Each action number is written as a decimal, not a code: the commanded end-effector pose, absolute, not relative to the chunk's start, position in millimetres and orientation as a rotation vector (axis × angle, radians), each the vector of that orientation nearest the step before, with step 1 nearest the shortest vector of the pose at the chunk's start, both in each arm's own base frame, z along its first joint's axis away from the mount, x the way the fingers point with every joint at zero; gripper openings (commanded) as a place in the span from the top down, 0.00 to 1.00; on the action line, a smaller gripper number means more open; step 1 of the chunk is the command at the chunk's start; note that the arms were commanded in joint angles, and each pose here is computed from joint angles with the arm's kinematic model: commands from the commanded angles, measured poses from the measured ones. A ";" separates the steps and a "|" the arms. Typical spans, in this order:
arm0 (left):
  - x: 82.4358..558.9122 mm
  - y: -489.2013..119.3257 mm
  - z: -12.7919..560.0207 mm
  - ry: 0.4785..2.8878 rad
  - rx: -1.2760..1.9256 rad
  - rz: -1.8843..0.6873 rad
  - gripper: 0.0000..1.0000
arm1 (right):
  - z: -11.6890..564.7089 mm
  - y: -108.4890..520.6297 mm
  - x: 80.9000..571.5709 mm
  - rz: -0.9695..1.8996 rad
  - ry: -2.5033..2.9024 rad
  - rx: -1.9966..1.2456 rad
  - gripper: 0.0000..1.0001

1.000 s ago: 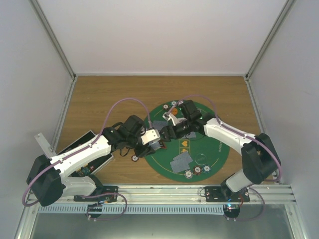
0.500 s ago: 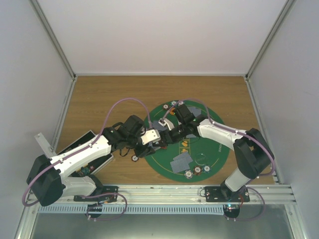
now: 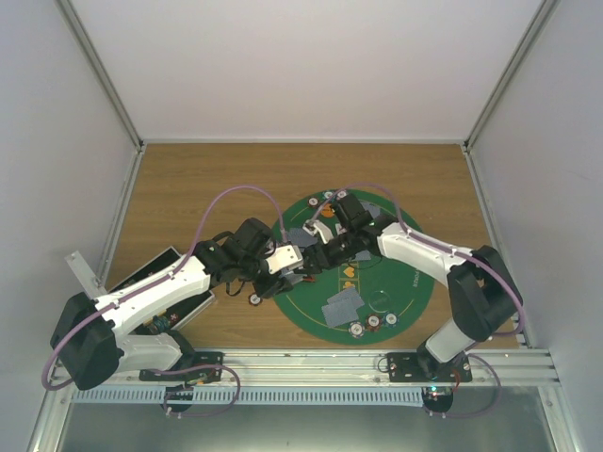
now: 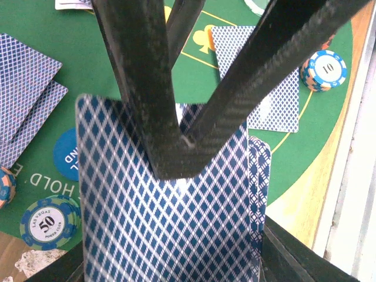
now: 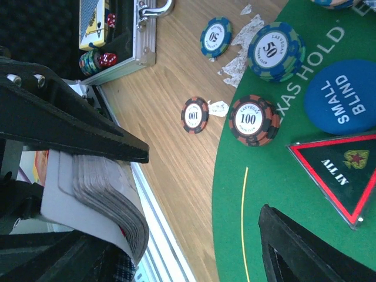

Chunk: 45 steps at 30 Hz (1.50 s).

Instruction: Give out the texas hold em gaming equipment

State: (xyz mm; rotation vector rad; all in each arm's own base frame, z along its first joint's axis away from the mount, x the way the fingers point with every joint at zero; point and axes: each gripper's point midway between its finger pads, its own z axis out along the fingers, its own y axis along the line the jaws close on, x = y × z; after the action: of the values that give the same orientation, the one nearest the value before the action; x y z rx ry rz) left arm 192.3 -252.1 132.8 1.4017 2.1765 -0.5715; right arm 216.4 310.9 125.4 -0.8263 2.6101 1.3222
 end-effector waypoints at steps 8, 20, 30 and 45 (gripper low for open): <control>196.7 -261.0 148.7 2.102 1.390 -0.593 0.48 | 138.8 299.0 210.3 1.400 2.562 -0.852 0.47; 196.6 -261.0 149.0 2.100 1.390 -0.593 0.48 | 156.6 307.9 199.5 1.582 2.465 -0.879 0.59; 196.8 -261.1 148.2 2.103 1.392 -0.592 0.48 | 152.0 308.2 200.1 1.580 2.482 -0.876 0.56; 196.5 -260.7 148.0 2.104 1.391 -0.592 0.48 | 142.6 311.9 198.4 1.600 2.517 -0.870 0.53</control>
State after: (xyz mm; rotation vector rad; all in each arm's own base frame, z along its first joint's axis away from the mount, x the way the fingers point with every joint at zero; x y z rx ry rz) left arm 192.4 -252.2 132.9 1.4018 2.1755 -0.5715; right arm 202.2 309.1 146.8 -0.8676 2.5067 1.5625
